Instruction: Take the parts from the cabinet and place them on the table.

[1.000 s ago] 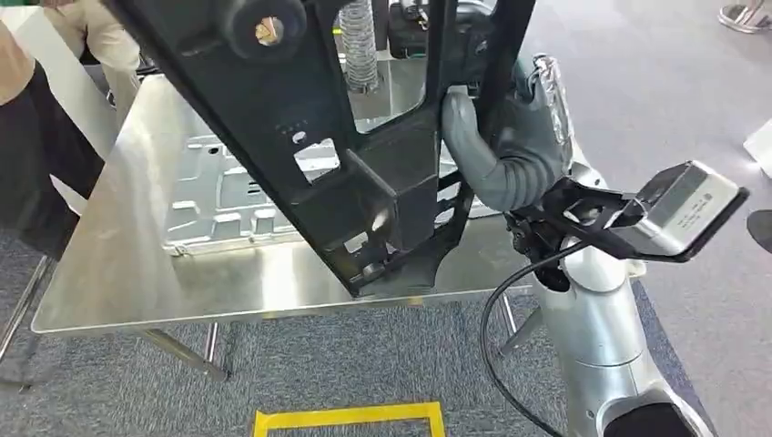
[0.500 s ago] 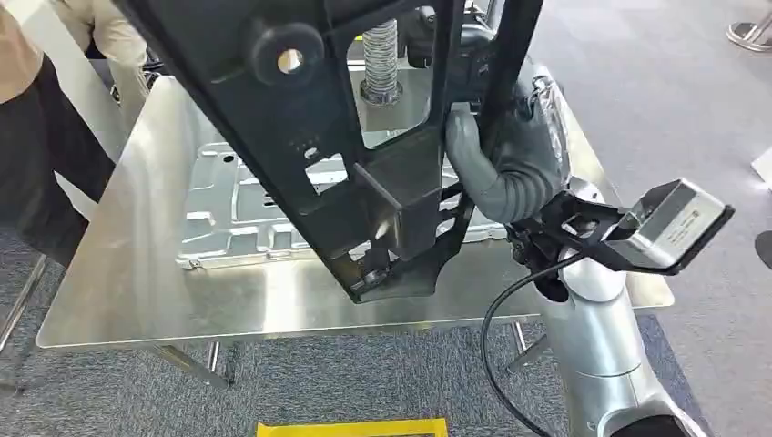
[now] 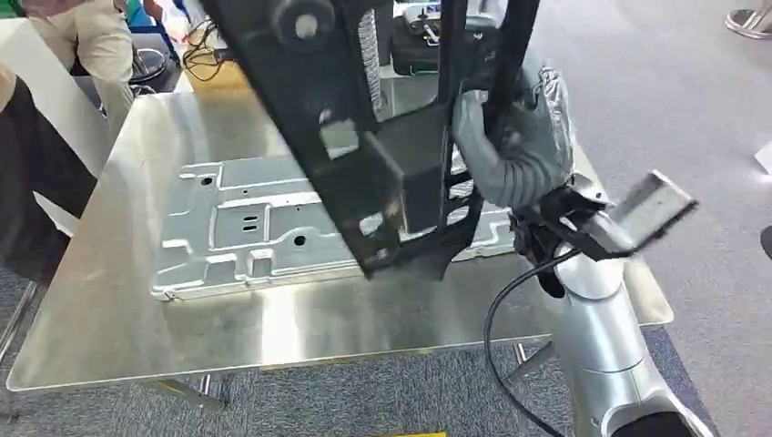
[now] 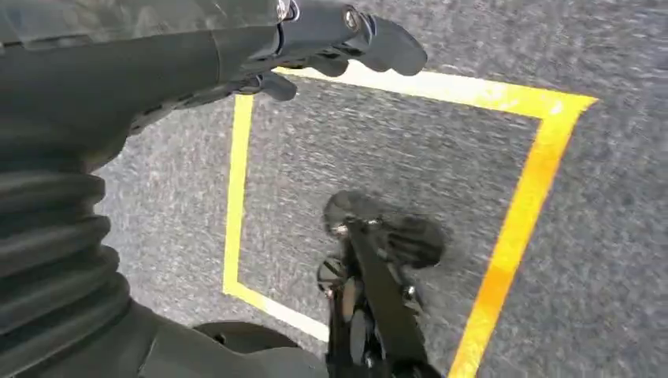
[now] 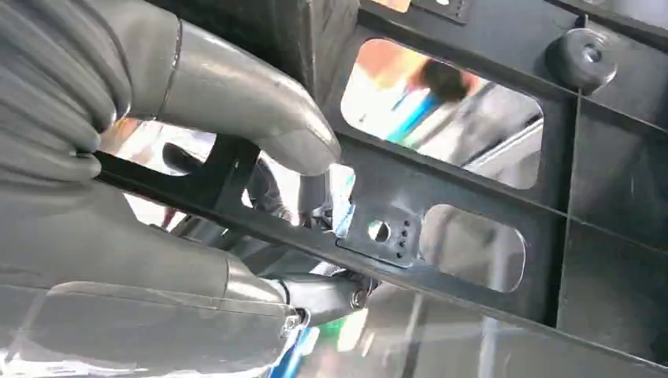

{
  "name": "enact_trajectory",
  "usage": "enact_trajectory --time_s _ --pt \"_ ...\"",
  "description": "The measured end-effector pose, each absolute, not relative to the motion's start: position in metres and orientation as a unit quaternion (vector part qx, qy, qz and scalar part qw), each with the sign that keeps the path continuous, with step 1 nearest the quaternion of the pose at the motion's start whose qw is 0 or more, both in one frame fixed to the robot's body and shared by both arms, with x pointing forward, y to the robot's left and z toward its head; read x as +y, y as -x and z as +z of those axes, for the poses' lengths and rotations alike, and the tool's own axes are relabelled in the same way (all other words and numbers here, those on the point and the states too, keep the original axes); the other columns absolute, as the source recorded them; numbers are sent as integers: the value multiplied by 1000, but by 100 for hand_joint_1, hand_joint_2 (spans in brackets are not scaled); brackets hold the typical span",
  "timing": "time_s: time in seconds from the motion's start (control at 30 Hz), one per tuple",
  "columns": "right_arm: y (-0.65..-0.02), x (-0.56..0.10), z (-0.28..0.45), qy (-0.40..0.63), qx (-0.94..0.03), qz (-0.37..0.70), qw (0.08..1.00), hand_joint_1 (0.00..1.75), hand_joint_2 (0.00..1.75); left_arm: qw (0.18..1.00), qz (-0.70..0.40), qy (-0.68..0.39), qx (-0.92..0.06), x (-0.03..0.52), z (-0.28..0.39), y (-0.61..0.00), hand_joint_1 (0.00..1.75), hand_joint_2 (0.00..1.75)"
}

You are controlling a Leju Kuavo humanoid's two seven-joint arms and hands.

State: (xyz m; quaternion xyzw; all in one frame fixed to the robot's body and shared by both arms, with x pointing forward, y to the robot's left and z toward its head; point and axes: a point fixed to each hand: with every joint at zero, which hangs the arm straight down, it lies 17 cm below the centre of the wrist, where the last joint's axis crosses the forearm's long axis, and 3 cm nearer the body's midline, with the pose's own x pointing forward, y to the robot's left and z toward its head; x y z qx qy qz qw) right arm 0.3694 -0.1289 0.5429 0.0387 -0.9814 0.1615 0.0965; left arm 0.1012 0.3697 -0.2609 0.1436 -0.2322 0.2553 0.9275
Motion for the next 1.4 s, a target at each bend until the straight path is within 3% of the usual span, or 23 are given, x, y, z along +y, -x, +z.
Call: enact_trajectory --time_s 0.13,0.23,0.37,0.47,0.77,1.0,1.4 --pt "-419 -155 547 185 -963 171 99 175 175 928 252 -146 -233 371 -261 -102 0 175" --pt "-482 -185 541 420 -876 214 106 175 175 929 247 -145 -234 370 -260 -104 0 175" --pt "-553 -214 523 561 -771 273 128 175 175 930 239 -145 -237 372 -260 -107 0 175" --pt "-592 -218 496 611 -705 334 136 175 175 931 233 -143 -241 373 -259 -112 0 175" --pt "-640 -157 420 630 -599 479 117 175 175 934 215 -137 -250 373 -257 -120 0 175" --pt "-614 -50 297 543 -564 621 52 175 175 934 195 -127 -271 371 -253 -130 0 175" --pt "-575 10 229 495 -527 690 -34 175 175 934 189 -134 -273 373 -252 -132 0 175"
